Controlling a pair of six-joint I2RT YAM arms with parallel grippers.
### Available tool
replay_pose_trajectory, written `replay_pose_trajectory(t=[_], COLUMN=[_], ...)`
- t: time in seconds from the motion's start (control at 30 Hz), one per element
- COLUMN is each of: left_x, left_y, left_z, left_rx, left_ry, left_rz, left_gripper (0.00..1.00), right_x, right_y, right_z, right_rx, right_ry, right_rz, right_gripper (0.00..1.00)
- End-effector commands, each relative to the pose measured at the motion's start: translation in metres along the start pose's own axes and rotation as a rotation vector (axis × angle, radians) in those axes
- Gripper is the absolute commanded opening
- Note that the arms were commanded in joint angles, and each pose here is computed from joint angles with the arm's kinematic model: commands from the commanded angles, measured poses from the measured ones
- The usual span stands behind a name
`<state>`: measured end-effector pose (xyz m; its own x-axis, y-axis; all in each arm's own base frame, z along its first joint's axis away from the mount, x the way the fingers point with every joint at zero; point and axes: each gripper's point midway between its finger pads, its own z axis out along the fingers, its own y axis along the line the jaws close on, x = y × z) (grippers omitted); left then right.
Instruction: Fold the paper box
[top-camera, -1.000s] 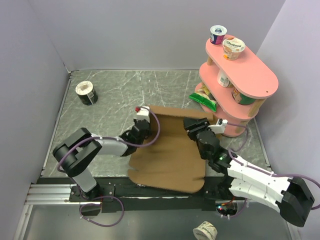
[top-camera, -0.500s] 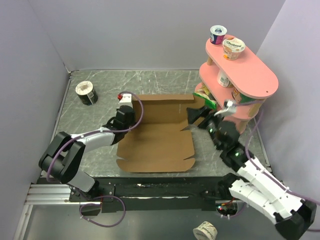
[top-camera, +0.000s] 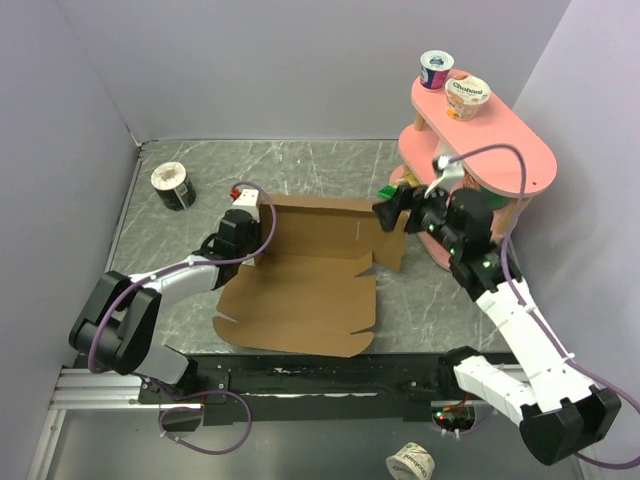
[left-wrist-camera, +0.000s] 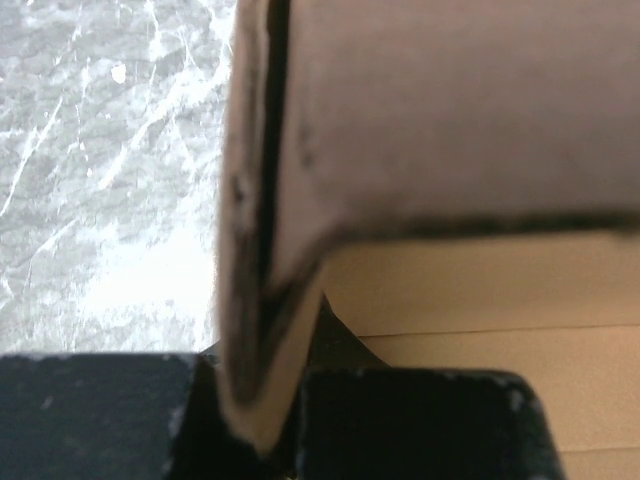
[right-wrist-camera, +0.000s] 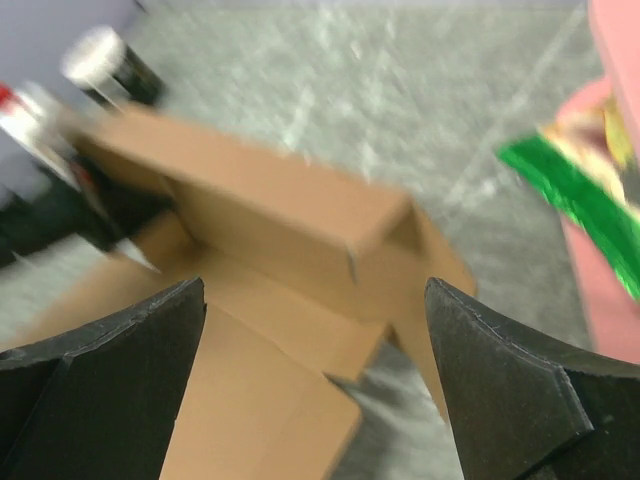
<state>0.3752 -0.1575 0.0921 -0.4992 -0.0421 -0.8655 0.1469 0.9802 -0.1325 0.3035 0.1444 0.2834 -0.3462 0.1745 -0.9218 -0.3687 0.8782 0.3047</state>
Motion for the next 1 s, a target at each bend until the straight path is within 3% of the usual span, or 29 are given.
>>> replay_pose_trajectory(t=[0.0,0.1,0.37,0.67,0.97], left_x=[-0.032,-0.04,-0.044,-0.044,-0.043], left_y=[-0.011,-0.007,-0.003,-0.001,0.01], left_z=[-0.013,-0.017,-0.024,-0.03,-0.03], left_rx=[0.071,0.053,0.031,0.015,-0.052], left_ry=[-0.138,-0.177,-0.211,-0.231,-0.228], left_rz=[0.001,0.006,0.016,0.023,-0.023], left_gripper=[0.01,0.01,0.01,0.01,0.01], right_x=[-0.035,-0.024,-0.003,0.027,0.061], right_y=[0.033,0.039,0.046,0.047,0.031], right_z=[-0.005,0.01,0.038,0.058,0.046], right_rx=[-0.079,-0.088,-0.122,-0.132,-0.009], right_ry=[0.018,0.104,0.232,0.315,0.343], right_rz=[0.217,0.334,0.414,0.513,0.563], right_gripper=[0.97,0.93,0.9,0.87,0.87])
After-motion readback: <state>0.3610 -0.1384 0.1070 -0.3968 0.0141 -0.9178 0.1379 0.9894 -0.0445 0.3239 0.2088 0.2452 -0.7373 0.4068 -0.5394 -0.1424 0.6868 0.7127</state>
